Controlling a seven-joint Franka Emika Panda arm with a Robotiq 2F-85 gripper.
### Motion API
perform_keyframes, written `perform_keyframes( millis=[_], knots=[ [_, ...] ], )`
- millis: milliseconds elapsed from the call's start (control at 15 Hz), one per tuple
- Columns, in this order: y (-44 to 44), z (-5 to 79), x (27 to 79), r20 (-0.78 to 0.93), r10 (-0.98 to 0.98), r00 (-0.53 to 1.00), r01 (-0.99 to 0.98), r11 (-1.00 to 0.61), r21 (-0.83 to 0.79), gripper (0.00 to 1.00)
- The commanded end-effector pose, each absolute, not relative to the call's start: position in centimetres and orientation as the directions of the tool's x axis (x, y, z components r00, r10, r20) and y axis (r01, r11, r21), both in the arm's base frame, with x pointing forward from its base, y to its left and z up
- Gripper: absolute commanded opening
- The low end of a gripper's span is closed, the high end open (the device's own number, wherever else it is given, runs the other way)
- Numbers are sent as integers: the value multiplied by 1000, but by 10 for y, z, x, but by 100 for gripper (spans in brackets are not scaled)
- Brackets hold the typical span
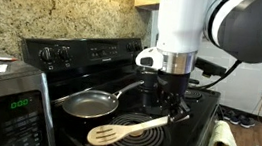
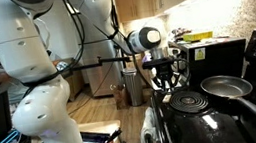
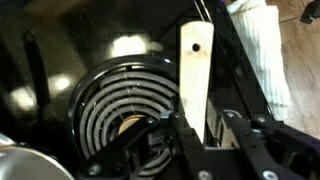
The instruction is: Move the pan to the top left plate of the stove then move the cooking stick on the right counter
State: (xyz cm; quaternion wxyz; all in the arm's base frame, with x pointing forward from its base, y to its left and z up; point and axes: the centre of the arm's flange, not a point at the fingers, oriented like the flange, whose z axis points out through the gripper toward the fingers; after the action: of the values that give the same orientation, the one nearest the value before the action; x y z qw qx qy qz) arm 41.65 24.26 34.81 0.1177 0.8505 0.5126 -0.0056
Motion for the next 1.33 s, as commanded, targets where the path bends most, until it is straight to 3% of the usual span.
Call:
perform_keyframes(
  millis=[0,67,200,267,1000,1267],
  knots=[
    [253,351,430,-122,949,291,949,-270,162,7],
    [256,346,421,-133,915,381,917,-356,178,27],
    [256,347,425,-137,933,332,936,-308,171,27],
    [256,348,426,-138,936,325,938,-300,171,7],
    [366,328,439,-111,991,-72,994,80,72,7],
    [403,314,444,-89,987,-135,990,138,32,7]
  ],
)
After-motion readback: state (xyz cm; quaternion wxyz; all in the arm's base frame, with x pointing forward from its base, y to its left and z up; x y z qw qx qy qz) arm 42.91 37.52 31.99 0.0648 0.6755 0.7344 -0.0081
